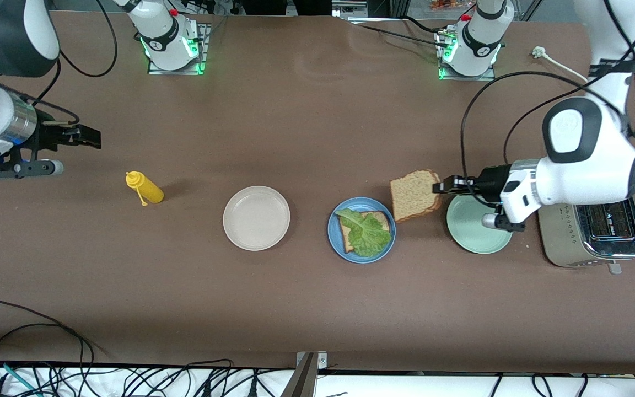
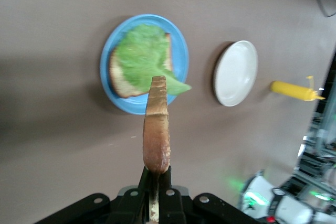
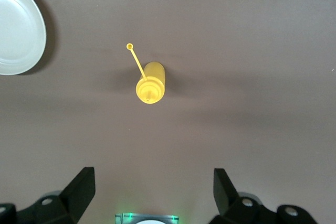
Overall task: Make sandwich in blue plate with both arms
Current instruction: 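Carry the toast with the left gripper and lower it onto the lettuce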
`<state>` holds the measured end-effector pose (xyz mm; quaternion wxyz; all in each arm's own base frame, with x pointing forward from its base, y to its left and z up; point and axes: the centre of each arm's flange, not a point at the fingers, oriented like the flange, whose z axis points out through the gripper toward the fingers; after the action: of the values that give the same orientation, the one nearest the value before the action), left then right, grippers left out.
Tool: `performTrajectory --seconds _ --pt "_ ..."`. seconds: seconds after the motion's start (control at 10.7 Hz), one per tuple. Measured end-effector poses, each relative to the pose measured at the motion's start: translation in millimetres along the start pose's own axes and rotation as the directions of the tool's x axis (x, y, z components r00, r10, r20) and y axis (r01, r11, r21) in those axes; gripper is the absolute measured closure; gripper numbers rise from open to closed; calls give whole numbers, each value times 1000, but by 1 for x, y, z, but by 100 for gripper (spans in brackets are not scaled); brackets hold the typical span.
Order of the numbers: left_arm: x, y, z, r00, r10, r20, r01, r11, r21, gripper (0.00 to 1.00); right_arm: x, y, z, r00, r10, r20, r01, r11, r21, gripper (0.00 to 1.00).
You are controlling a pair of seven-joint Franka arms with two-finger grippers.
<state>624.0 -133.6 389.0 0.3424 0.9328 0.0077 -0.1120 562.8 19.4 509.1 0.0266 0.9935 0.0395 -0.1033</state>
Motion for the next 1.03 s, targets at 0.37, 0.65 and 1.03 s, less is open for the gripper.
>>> performTrajectory --seconds 0.37,0.65,1.03 --pt "20 5 68 997 -76 16 78 985 -151 92 -9 -8 -11 999 11 -47 -10 1000 11 0" --pt "28 7 113 992 -121 27 124 972 -200 92 -7 -16 -22 997 9 -74 -9 1000 10 0" --pt "37 -8 134 996 -86 11 87 976 -201 92 -3 -21 -38 990 18 -137 -17 1000 11 0"
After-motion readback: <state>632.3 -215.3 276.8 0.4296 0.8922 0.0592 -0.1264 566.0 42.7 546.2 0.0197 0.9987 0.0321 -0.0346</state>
